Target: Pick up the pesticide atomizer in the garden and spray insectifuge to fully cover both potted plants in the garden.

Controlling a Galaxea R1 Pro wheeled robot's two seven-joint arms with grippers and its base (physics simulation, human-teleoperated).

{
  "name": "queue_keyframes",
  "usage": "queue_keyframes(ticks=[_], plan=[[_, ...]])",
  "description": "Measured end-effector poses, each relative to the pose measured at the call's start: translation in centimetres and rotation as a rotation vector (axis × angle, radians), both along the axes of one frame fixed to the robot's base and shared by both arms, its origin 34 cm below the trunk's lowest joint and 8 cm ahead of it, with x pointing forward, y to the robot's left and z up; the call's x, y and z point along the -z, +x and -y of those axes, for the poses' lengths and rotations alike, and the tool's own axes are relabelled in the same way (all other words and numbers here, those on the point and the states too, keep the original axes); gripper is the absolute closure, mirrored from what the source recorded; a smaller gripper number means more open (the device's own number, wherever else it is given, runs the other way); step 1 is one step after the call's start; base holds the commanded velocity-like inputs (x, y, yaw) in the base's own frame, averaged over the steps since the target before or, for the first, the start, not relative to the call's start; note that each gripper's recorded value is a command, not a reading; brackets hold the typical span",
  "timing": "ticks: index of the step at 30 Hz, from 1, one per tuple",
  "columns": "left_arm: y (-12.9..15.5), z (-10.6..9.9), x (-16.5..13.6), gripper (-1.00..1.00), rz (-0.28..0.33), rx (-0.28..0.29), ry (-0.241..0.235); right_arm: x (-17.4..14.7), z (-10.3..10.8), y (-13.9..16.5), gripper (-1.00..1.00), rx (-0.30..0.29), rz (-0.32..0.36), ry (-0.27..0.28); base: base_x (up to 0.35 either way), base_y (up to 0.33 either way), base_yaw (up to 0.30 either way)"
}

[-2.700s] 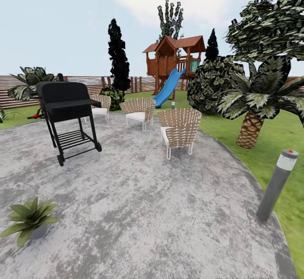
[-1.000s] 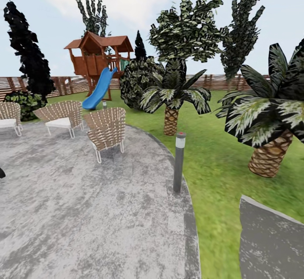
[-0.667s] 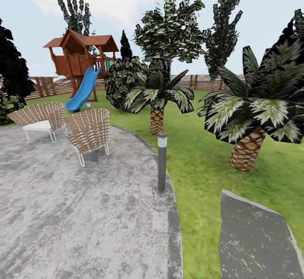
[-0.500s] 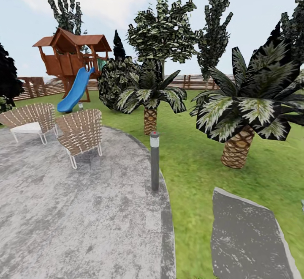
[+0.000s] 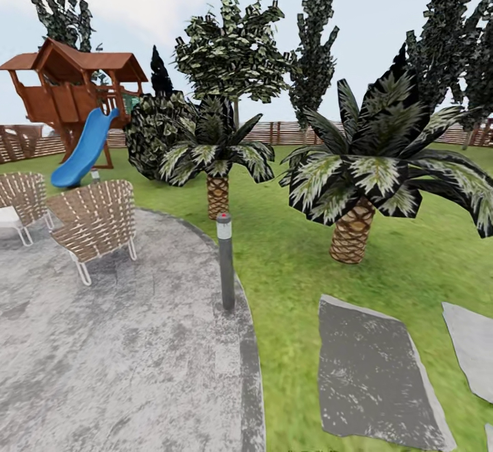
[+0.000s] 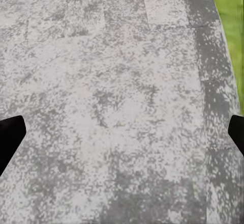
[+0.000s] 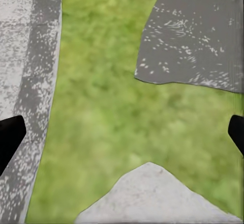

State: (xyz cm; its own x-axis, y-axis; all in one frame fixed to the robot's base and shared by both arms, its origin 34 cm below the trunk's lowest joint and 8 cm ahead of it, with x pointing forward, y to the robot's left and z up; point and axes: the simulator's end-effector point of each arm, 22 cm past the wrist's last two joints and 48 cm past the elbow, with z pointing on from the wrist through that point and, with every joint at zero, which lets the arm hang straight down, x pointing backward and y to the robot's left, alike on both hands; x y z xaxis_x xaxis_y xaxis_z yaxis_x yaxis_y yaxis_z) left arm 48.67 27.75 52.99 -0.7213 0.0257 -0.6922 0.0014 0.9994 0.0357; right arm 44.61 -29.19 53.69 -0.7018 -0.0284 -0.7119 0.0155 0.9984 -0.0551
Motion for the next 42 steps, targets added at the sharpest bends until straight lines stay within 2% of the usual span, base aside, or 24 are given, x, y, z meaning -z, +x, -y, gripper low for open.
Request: queue_keyframes(ticks=[42], plan=[[-0.8, 0.0, 7.9, -1.0, -0.005, 0.001, 0.0, 7.8, 0.0, -0.8, -1.0, -0.001, -0.006, 0.001, 0.0, 0.0, -0.268]])
